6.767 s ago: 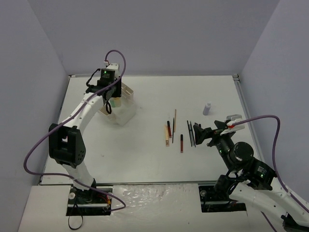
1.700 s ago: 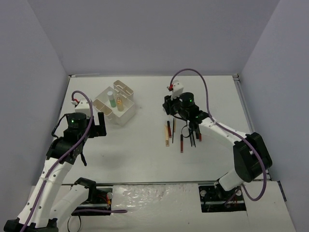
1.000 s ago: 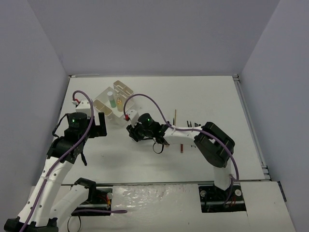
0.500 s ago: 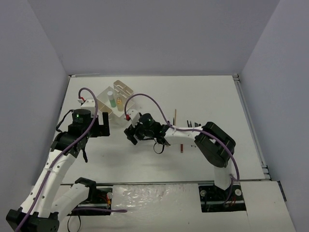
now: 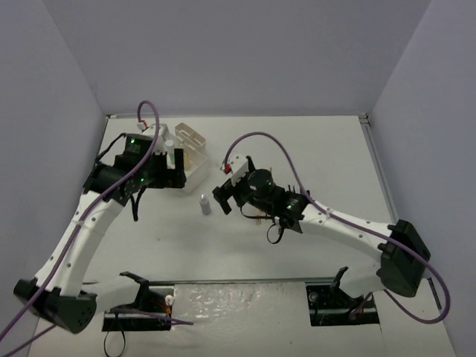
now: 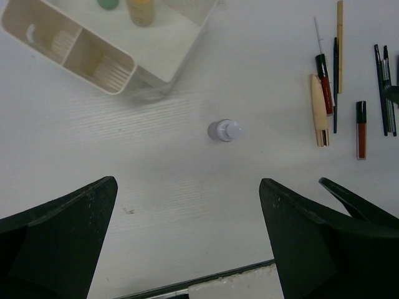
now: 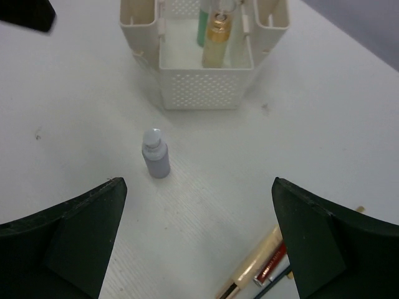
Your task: Organize the makeup
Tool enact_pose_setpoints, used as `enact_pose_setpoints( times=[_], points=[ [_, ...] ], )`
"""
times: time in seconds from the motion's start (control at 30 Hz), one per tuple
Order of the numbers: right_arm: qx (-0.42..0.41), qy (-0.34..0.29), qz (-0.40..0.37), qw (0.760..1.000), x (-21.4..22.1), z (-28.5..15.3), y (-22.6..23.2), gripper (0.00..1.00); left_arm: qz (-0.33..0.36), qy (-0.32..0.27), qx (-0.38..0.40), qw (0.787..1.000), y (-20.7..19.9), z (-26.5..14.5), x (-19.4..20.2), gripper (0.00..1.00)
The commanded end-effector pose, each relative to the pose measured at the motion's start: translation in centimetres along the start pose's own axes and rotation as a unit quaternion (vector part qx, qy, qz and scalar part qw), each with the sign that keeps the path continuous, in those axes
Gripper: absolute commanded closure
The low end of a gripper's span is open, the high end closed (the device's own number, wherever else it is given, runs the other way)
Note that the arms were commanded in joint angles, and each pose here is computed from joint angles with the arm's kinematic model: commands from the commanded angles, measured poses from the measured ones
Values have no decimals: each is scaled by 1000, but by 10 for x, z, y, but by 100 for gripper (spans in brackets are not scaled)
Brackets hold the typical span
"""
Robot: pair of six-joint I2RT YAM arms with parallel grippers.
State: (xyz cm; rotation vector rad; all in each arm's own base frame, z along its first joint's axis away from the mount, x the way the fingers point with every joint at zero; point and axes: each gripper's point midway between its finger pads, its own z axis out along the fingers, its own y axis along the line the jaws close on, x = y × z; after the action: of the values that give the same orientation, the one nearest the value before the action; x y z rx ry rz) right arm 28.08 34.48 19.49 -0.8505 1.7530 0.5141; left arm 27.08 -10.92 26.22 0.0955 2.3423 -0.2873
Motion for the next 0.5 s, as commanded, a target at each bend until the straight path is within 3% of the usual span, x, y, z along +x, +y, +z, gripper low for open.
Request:
enact_pose_setpoints(
  times=[0.0,0.2,0.47],
  points=[
    [123,-39,31,991,-28,-59,-51,0,17,46,13,999,-32,20,5,3],
    [248,-82,91,961,-33,-135,-99,0,11,94,4,995,-47,61,19,3],
    [288,-127,122,941,-21,-190,-114,0,2,141,-14,990,-52,108,39,10]
  ],
)
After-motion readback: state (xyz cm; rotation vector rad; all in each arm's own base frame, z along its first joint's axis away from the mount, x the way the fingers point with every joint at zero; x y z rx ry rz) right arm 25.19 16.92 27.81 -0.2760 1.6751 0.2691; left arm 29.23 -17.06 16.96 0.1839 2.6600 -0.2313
